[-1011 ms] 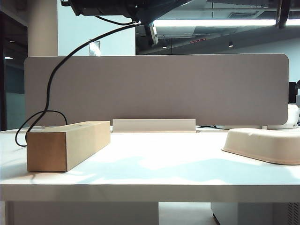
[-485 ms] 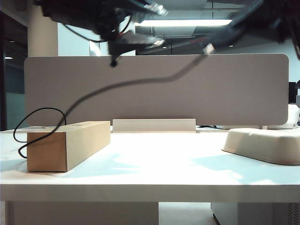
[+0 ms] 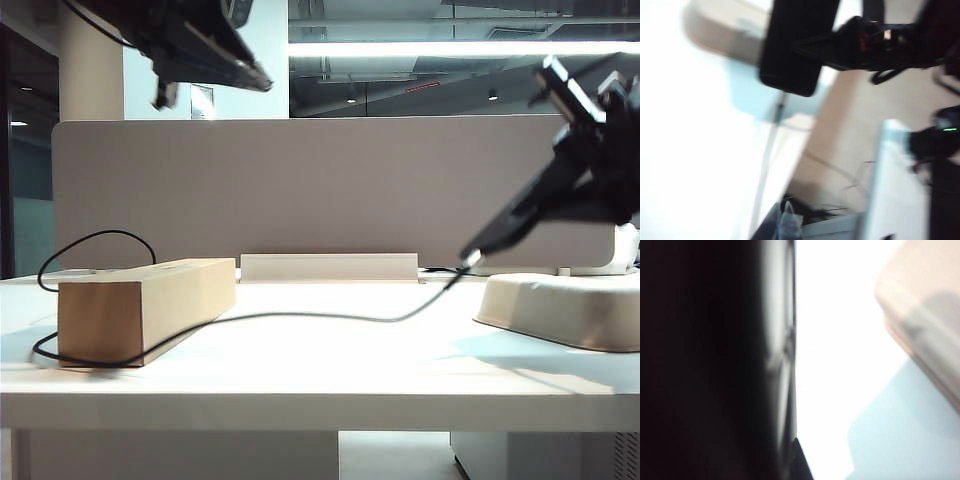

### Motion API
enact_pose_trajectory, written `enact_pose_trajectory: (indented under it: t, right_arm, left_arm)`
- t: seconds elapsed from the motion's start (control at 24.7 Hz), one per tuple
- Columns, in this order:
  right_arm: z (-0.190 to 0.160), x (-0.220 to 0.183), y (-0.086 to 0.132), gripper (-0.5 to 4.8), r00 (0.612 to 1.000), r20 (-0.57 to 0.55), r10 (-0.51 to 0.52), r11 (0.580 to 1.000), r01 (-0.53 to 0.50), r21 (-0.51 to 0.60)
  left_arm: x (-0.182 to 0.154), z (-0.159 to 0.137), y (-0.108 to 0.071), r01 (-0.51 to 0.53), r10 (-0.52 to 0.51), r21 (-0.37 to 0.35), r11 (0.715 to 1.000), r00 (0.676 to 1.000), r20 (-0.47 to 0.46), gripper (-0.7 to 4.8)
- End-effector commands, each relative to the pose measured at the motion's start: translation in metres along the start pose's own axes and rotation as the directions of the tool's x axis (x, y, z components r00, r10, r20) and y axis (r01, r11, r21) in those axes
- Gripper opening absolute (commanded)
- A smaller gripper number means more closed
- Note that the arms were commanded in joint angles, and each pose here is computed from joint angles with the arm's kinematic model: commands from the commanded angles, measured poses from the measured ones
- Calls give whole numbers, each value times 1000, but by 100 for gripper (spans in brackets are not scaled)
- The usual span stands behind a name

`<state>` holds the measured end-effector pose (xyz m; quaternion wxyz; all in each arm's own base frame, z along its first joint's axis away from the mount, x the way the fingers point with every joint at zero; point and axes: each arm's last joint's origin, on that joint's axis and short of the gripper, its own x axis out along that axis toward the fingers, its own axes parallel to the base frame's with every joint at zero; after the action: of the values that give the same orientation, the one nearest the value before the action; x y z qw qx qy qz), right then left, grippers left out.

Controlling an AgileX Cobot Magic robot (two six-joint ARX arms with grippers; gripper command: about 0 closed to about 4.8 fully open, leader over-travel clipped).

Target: Pick up the charging cable and the phone, plug the charging cable into the charging port on the phone, and finally place them back on the table.

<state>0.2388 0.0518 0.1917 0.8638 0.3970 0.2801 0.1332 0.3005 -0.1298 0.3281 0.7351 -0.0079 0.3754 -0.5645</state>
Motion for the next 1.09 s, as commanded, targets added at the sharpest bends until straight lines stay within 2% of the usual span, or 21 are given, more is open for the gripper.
enact_pose_trajectory:
  t: [0.04, 0.16, 0.28, 0.49, 0.69, 0.89, 0.93, 1.05, 1.09]
  right_arm:
    - [2, 8, -1, -9, 1000, 17, 5, 1000, -5, -1]
    - [-2, 16, -10, -9, 999, 9, -47, 999, 47, 15]
    - [-5, 25, -19, -9, 997, 2, -75, 996, 75, 52]
    - [-8, 34, -27, -9, 995, 0, -100, 989, 99, 108]
    - [-11, 40, -34, -9, 993, -15, -119, 986, 120, 119]
    - [-14, 42, -39, -9, 986, -18, -166, 978, 167, 127]
    - [-15, 41, -40, -9, 984, -21, -175, 976, 177, 128]
    - [-19, 40, -45, -8, 969, -56, -240, 960, 246, 137]
    - [-20, 40, -46, -8, 966, -61, -251, 957, 257, 135]
  left_arm:
    - [-8, 2, -7, -96, 96, 34, 995, 995, -8, -6]
    - [-15, 1, -13, -164, 165, 43, 985, 986, -20, -6]
    - [-24, 2, -19, -286, 288, 63, 956, 957, -31, -6]
    - [-33, 1, -28, -355, 359, 75, 932, 933, -35, -6]
    - [-40, 0, -34, -423, 427, 85, 902, 903, -40, -6]
    - [-50, -1, -46, -438, 443, 113, 892, 896, -22, -6]
    - [-53, -2, -48, -453, 458, 116, 884, 889, -20, -6]
    - [-65, -5, -61, -542, 547, 132, 830, 837, -4, -6]
    - [-68, -7, -65, -548, 551, 139, 825, 834, 19, -6]
